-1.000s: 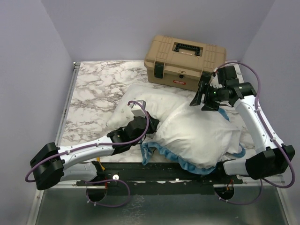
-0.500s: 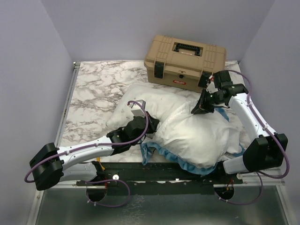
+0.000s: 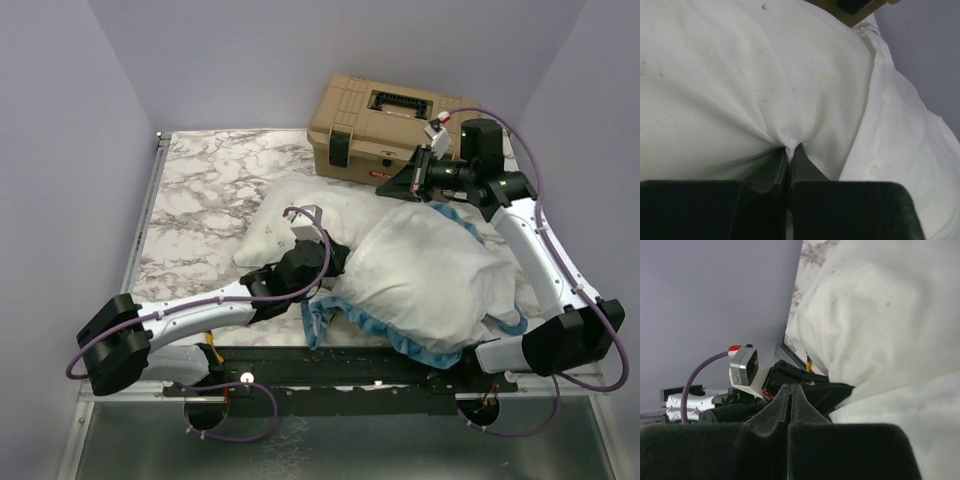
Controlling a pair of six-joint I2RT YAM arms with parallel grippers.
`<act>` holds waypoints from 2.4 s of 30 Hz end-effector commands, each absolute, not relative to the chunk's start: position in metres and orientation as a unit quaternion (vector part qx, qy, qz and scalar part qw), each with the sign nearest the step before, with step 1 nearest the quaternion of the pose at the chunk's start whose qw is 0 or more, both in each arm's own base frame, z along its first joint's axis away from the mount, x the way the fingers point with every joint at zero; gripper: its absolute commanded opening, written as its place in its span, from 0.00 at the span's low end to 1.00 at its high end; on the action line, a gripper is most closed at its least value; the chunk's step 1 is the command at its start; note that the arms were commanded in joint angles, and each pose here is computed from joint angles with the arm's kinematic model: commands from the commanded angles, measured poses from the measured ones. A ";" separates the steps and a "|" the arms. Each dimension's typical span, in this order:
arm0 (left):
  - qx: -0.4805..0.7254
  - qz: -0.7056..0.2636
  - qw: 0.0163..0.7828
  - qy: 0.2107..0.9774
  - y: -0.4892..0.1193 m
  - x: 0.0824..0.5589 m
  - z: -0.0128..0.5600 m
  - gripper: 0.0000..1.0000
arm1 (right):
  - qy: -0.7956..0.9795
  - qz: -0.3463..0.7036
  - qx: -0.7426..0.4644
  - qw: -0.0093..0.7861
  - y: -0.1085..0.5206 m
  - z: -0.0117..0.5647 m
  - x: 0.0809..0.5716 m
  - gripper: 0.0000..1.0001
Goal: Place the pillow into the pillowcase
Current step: Stuff the pillow into the pillowcase.
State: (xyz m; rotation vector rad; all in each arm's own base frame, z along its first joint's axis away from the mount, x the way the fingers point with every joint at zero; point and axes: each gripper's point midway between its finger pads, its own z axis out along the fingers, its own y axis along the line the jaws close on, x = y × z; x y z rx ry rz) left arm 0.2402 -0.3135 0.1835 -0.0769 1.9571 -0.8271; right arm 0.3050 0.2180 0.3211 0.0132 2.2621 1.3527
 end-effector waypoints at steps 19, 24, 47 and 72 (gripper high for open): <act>-0.036 -0.388 0.453 0.802 -0.352 0.238 0.194 0.00 | 0.955 0.107 0.029 0.275 0.117 0.241 0.332 0.91; -0.061 -0.371 0.444 0.814 -0.342 0.238 0.185 0.00 | 0.965 0.136 0.032 0.224 0.126 0.201 0.332 0.84; 0.006 -0.410 0.429 0.805 -0.400 0.240 0.206 0.00 | 0.779 0.556 -0.094 0.275 0.264 0.353 0.316 0.00; 0.102 -0.354 0.388 0.845 -0.327 0.360 0.261 0.90 | 0.888 0.384 -0.051 0.248 0.226 0.224 0.326 0.00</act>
